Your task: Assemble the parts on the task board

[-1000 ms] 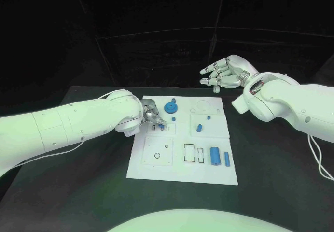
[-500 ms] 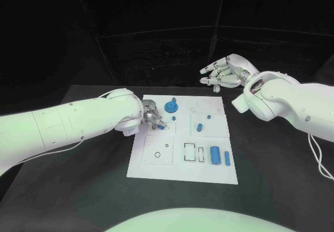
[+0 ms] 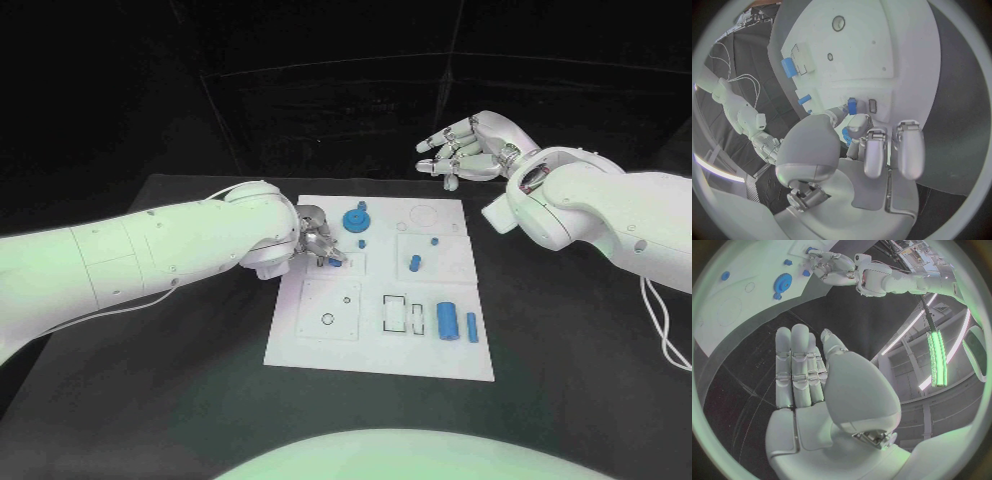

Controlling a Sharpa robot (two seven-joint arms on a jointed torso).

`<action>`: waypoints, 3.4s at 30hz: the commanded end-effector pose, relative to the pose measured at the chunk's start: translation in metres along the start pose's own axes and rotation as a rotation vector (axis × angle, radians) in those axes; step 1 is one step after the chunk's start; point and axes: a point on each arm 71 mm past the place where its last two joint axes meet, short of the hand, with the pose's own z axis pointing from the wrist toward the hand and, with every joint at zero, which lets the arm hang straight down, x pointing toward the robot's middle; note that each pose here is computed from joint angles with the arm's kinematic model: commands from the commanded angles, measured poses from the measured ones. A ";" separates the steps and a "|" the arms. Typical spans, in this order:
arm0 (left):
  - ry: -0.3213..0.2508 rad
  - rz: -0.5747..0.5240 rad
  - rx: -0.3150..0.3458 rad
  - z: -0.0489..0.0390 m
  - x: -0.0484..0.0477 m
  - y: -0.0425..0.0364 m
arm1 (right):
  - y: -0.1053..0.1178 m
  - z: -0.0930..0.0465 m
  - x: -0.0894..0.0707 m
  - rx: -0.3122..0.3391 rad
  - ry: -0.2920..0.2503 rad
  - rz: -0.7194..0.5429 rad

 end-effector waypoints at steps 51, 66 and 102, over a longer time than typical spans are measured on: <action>-0.017 0.004 -0.048 0.0056 -0.0016 -0.0020 | 0.003 0.002 0.002 -0.017 0.011 -0.001; -0.055 -0.025 0.007 -0.0206 -0.0523 -0.0020 | 0.001 0.003 0.001 -0.013 0.009 0.001; -0.010 0.047 -0.148 0.0250 -0.0920 0.0202 | 0.004 0.007 0.006 -0.021 0.018 0.004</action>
